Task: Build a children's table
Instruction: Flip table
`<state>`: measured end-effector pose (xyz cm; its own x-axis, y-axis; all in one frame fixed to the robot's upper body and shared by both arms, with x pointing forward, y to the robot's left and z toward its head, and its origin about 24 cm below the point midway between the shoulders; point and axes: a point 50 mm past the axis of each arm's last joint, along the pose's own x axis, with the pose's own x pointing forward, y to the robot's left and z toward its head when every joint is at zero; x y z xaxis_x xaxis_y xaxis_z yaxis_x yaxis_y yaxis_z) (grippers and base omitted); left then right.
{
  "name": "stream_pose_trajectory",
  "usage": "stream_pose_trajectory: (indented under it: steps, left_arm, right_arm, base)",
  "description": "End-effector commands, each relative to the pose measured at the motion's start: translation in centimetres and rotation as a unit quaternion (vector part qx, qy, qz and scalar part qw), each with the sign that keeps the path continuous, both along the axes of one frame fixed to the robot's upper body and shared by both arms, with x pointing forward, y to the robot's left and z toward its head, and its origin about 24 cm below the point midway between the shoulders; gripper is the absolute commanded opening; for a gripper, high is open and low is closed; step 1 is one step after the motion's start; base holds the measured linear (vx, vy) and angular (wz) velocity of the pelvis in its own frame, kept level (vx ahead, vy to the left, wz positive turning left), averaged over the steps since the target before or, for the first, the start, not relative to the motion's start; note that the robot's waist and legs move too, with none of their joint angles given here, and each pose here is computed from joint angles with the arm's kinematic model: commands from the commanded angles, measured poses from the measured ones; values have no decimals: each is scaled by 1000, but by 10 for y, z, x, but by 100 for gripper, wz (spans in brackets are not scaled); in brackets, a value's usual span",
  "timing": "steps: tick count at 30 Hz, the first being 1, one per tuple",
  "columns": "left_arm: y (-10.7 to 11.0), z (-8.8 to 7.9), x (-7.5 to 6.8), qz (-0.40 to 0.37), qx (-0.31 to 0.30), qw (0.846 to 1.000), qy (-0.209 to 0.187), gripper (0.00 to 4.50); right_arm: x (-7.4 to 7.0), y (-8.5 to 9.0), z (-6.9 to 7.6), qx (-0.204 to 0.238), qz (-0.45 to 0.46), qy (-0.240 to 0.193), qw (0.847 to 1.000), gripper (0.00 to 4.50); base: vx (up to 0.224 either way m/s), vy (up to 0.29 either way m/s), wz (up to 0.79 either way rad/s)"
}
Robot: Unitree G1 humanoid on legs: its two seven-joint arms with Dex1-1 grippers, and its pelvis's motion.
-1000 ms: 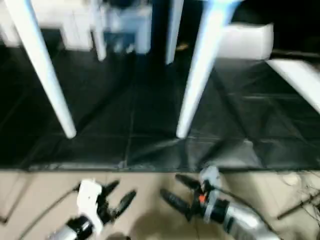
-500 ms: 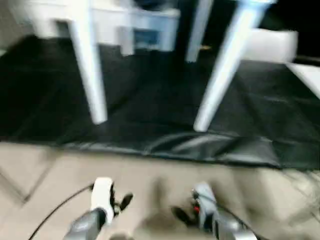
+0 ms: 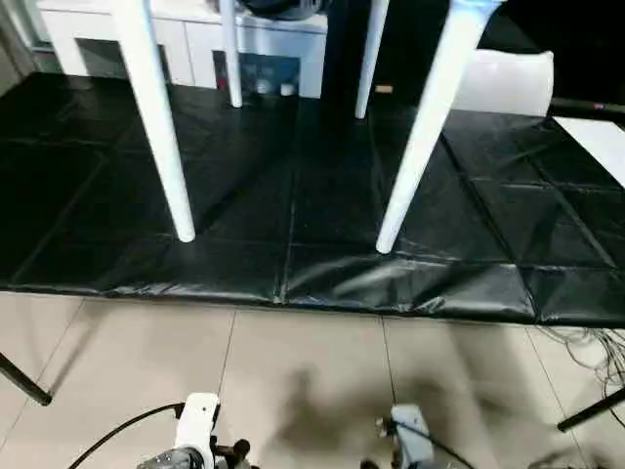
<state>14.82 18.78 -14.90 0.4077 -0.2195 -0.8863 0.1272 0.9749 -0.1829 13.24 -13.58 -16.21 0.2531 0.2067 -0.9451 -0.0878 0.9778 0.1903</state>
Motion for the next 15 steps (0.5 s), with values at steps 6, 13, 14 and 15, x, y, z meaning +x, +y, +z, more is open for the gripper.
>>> stream_pose_trajectory:
  steps: [6, 13, 14, 15]
  left_arm:
    - [-8, -8, -16, -7, -6, 999, 35, 449]
    - [-8, -8, -16, -7, -6, 999, 35, 449]
    - [-8, -8, -16, -7, -6, 999, 35, 449]
    - [-8, -8, -16, -7, -6, 999, 35, 449]
  right_arm:
    - [-1, -6, -1, -15, -4, 14, 1000, 450]
    - [-1, -6, -1, -15, -4, 14, 1000, 450]
    - [-1, -6, -1, -15, -4, 14, 1000, 450]
    - [-1, -6, -1, -15, -4, 14, 1000, 450]
  base:
    - [0, 0, 0]
    - [0, 0, 0]
    - [0, 0, 0]
    - [0, 0, 0]
